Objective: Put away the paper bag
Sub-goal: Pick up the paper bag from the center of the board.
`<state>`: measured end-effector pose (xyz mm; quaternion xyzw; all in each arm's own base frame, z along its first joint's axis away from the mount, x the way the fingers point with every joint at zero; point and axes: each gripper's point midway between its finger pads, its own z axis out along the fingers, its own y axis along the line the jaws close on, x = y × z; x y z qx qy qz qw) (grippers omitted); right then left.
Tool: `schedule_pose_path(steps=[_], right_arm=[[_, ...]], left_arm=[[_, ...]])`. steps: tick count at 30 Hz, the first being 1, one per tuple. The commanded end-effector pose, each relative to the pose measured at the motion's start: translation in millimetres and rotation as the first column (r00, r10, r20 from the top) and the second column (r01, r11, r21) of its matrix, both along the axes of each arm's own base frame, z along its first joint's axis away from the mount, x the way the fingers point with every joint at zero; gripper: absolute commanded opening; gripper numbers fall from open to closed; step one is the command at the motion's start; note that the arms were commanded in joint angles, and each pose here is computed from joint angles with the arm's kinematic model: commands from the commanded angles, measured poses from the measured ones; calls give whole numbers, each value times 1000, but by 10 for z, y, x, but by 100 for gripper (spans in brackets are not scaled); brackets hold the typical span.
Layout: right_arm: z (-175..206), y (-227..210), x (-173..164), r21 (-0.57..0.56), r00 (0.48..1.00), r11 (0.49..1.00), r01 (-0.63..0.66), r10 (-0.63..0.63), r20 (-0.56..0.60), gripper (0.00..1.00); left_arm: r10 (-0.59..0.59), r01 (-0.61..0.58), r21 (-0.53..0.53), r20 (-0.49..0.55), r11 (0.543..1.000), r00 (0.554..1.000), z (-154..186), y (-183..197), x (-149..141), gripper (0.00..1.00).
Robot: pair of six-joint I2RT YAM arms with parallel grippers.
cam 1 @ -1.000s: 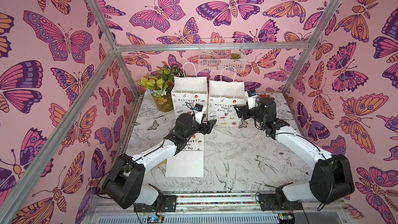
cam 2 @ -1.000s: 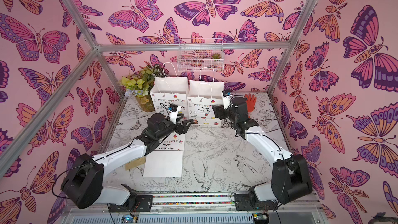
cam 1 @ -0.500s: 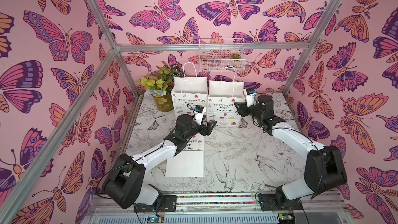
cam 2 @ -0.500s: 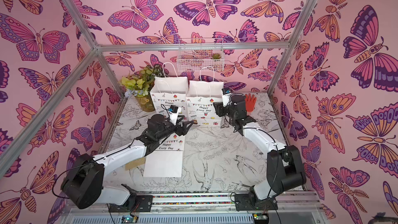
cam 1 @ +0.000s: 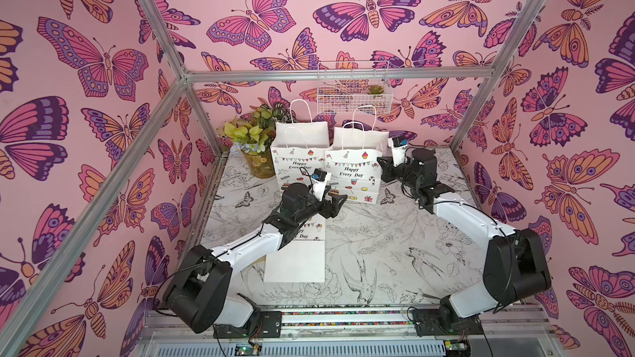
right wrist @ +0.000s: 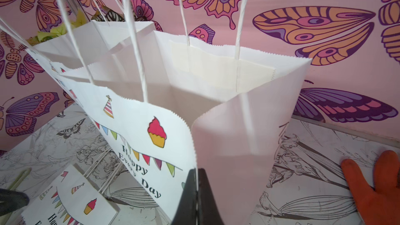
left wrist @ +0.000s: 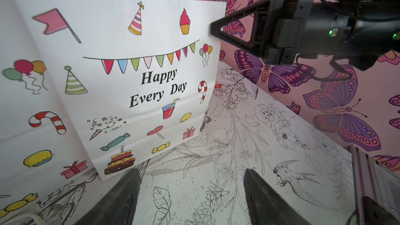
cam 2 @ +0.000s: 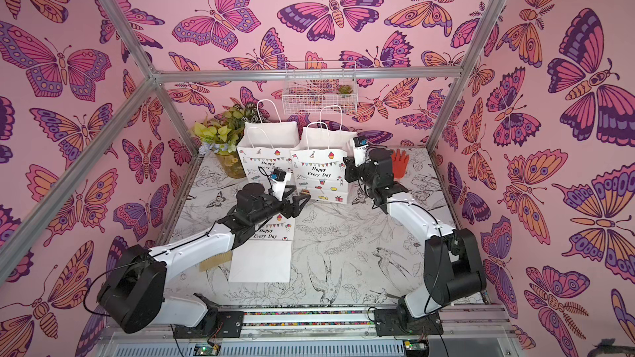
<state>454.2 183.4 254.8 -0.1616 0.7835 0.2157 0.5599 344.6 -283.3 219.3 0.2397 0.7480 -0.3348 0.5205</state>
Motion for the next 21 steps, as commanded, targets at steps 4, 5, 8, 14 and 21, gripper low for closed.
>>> schedule_pose_path(steps=[4, 5, 8, 14, 21], right_arm=[[140, -29, -373, 26, 996, 999, -39, 41, -78, 0], [172, -58, -452, 24, 995, 999, -36, 38, -89, 0], [266, -121, -691, 21, 991, 999, -38, 40, -126, 0], [460, -158, -1179, 43, 973, 995, -86, 94, -209, 0], [635, -94, -1638, 105, 939, 978, -180, 203, -278, 0]], left_arm=[[25, -22, -47, 54, 999, 998, 290, 88, -209, 77], [35, -28, -81, 92, 996, 995, 493, 151, -284, 77], [66, -49, -136, 122, 989, 990, 699, 289, -425, 77], [149, -124, -179, 133, 976, 980, 971, 651, -712, 76], [287, -283, -121, 9, 951, 958, 853, 1218, -788, 76]])
